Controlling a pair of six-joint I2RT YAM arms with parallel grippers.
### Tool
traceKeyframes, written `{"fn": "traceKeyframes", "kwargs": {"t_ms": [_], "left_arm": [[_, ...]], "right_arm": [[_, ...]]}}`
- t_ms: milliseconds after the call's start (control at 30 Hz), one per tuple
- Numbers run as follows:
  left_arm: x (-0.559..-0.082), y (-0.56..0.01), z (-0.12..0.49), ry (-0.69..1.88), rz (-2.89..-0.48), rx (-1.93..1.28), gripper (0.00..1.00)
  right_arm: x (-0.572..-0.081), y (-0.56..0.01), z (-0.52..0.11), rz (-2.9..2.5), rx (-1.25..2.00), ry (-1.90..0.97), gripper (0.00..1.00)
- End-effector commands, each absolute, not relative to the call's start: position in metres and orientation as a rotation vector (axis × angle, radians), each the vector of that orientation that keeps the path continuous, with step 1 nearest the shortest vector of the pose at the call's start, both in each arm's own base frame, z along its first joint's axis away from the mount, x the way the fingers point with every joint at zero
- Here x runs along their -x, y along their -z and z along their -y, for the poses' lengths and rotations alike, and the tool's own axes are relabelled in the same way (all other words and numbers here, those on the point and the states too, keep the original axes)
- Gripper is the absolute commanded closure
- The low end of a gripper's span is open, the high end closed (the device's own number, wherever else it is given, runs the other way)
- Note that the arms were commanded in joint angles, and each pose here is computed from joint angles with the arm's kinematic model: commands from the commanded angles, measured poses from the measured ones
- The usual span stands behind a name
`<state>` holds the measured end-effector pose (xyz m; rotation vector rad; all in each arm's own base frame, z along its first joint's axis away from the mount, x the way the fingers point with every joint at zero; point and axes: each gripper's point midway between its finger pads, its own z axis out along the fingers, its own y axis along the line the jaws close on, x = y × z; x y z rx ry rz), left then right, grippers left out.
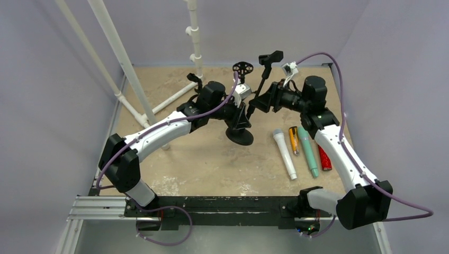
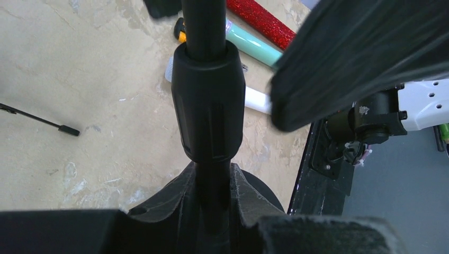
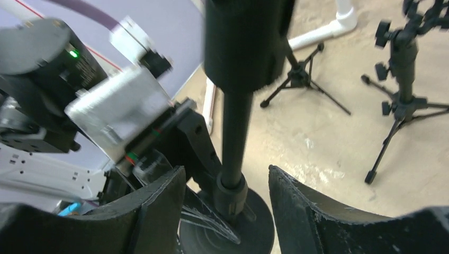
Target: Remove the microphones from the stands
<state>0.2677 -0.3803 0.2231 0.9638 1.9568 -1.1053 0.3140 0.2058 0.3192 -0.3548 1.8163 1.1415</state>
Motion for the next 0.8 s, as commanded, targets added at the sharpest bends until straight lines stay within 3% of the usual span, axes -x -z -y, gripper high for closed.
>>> {"fn": "traceKeyframes", "kwargs": {"t_ms": [0, 233, 300, 400, 767], "left_arm": [[-0.268, -0.272, 0.382, 1.127, -1.791, -0.926, 1.00], [-0.269, -0.269, 0.384, 1.128, -1.804, -0.925, 1.00], [-0.267, -0.269, 0.385, 1.139, -1.797, -0.933, 1.00], [-0.260, -0.270, 0.386, 1.185, -1.765, -0.965, 1.00], [-0.190, -0.327, 0.357, 1.612, -1.374, -1.199, 1.00]], "right_arm": [[-0.305, -0.308, -0.214, -1.800, 0.436, -1.158, 0.44], [-0.301, -0.297, -0.224, -1.798, 0.463, -1.198, 0.58], [-0.300, -0.297, -0.227, -1.785, 0.480, -1.208, 0.70], [-0.297, -0.298, -0.228, -1.751, 0.518, -1.212, 0.99], [-0.246, -0.328, -0.235, -1.450, 0.957, -1.294, 1.00]]}}
